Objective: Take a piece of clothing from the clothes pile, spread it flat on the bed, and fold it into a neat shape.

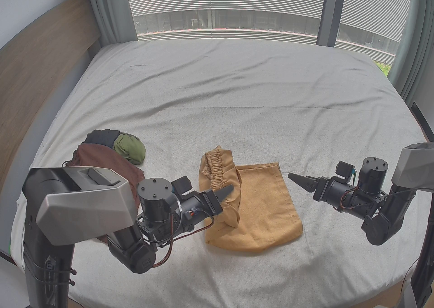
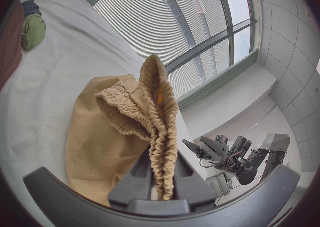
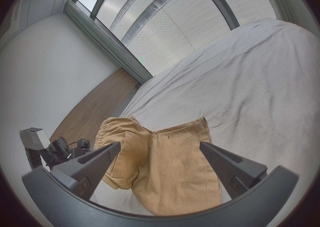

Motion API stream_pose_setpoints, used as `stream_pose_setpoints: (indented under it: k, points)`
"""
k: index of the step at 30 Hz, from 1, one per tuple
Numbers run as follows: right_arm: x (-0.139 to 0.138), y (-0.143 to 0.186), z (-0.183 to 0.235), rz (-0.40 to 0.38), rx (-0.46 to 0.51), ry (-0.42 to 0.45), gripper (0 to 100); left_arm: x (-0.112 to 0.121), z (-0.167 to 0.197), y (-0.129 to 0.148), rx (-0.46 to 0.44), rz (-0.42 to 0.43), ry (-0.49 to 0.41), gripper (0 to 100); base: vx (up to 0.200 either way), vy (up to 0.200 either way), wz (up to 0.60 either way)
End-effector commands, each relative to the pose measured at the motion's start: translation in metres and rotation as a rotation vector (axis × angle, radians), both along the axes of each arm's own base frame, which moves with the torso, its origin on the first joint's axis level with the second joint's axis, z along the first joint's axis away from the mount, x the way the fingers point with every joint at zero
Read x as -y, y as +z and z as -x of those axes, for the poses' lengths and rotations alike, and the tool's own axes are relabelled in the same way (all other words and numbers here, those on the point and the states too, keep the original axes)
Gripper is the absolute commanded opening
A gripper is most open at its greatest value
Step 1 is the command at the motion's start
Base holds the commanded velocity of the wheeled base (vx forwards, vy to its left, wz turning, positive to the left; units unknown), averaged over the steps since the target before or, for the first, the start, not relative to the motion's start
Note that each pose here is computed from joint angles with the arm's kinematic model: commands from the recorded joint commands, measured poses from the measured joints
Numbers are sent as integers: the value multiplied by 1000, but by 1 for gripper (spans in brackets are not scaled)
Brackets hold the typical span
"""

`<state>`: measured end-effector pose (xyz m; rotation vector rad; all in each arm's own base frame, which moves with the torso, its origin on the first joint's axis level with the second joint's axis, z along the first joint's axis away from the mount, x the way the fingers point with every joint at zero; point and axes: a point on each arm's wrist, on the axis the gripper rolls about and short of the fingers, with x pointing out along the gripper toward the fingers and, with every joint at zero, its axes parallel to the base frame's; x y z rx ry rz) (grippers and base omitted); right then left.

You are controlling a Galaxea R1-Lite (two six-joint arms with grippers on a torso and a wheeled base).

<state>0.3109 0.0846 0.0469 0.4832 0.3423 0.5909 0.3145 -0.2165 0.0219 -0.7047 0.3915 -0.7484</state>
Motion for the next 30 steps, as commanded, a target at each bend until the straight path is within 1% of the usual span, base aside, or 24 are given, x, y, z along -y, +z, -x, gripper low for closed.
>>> stream_pose_setpoints:
  k: [1,11,13,14,24,30]
  points:
    - [2,1,-2,0,9,-6,100,11,-1,-6,-5,12,-20,0,0,0,0]
    - [5,3,-4,-2,16,-17,100,27,-2,-9,3,27,-51,0,0,0,0]
    - [5,3,-4,-4,14,-18,100,27,-2,-9,2,26,-51,0,0,0,0]
    - [7,3,-5,-5,16,-24,100,35,-3,-9,-1,24,-64,0,0,0,0]
    - [15,5,-10,-7,30,-50,100,57,-6,-11,-4,25,-103,0,0,0,0]
    - [18,5,-15,-10,38,-64,100,65,-10,-20,-23,11,-107,0,0,0,0]
